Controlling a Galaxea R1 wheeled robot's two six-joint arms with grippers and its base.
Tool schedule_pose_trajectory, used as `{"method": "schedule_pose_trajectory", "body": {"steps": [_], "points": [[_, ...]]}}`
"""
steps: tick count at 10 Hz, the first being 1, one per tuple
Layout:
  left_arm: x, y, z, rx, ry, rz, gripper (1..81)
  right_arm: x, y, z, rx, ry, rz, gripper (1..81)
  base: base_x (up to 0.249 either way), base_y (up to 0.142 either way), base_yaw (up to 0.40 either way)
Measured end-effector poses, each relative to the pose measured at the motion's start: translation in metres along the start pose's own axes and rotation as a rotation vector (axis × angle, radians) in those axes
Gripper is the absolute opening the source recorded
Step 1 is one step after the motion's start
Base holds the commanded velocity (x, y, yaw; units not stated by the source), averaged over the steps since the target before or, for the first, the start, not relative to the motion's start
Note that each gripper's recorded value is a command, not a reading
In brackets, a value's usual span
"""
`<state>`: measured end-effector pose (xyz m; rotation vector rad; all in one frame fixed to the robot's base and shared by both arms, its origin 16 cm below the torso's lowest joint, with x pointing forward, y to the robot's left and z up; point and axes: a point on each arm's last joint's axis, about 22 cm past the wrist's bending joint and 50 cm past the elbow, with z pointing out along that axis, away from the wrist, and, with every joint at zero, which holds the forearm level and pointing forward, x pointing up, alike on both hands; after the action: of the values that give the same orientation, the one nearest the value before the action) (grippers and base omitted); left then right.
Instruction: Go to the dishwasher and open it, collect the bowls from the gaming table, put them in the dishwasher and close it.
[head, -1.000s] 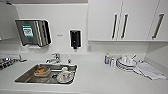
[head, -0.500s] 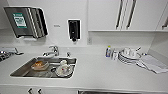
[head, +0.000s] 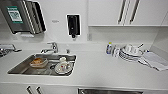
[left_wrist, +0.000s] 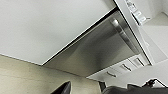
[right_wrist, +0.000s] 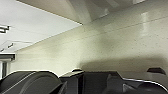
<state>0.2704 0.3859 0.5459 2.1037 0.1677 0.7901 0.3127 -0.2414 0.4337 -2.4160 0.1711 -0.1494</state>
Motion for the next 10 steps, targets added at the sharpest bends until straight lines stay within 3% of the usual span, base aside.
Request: {"method": "schedule_pose_trajectory", "body": {"steps": [5,8,10], "points": [[0.015,0.001,-0.007,0.0,0.008,0.019,81.1,0.027,-0.017,-0.039,0.026,0.026,-0.008,81.1,0.0,0.0,0.0],[0.035,0.013,-0.004,-0.029,0.026,0.033,81.1,0.046,-0.032,-0.059,0.044,0.038,-0.024,81.1,0.0,0.0,0.0],[0.037,0.014,-0.003,-0.033,0.026,0.037,81.1,0.061,-0.047,-0.073,0.062,0.047,-0.037,81.1,0.0,0.0,0.0]]}}
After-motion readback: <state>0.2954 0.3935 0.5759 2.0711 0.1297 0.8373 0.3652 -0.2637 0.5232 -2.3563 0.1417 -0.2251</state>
